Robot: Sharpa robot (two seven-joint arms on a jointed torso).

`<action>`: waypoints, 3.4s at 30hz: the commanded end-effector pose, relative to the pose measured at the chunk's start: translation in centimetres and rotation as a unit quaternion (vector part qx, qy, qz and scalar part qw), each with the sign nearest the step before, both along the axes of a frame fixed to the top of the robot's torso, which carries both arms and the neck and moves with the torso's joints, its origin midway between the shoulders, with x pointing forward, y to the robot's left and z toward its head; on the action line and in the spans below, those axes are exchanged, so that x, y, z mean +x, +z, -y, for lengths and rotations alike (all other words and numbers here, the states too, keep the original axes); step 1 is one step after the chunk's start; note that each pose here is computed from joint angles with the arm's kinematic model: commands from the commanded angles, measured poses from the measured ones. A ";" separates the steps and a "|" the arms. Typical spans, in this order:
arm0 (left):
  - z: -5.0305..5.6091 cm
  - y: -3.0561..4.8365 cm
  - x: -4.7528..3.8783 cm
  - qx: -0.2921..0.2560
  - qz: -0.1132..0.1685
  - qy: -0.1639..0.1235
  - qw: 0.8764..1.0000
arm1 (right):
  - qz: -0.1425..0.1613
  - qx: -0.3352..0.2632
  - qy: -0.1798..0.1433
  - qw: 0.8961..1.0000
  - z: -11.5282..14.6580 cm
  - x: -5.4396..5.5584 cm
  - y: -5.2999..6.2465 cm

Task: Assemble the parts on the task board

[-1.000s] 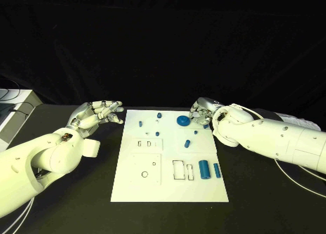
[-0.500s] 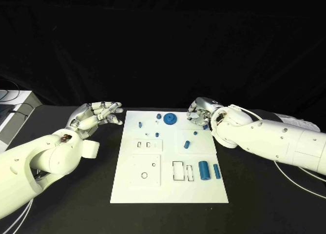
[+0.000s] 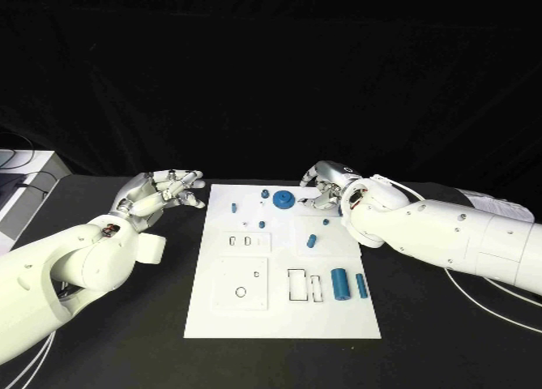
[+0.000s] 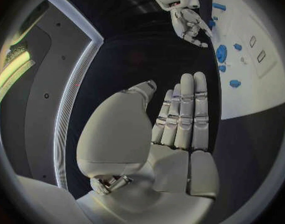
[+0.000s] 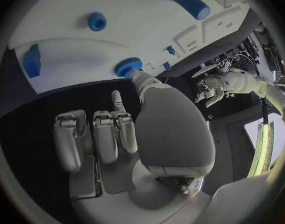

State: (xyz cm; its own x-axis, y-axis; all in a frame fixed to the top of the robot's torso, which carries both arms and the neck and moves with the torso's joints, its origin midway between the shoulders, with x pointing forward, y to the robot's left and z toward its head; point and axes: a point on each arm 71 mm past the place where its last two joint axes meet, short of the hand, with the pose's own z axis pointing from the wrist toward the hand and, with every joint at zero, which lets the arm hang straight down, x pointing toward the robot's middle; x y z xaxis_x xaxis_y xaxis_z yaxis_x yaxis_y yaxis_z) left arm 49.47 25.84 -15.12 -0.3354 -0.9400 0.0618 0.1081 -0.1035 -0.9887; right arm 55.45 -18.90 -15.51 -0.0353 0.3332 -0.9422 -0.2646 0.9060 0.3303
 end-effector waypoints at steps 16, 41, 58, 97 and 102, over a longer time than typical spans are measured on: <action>0.5 0.10 -0.02 -0.004 0.004 -0.010 1.000 | -0.014 0.011 0.010 1.000 -3.1 1.7 -0.6; 0.7 0.08 0.01 -0.005 0.004 -0.011 1.000 | -0.045 -0.007 0.013 0.999 -3.7 2.3 -1.9; 0.6 0.07 0.04 -0.004 0.004 -0.011 1.000 | -0.044 -0.005 0.017 0.999 -4.1 2.3 -2.0; 0.6 0.00 0.11 -0.003 0.003 -0.010 1.000 | -0.032 -0.015 0.015 0.999 -4.9 2.5 -1.8; 0.6 -0.01 0.13 -0.003 0.003 -0.010 1.000 | -0.041 -0.023 0.017 0.999 -4.9 2.5 -1.9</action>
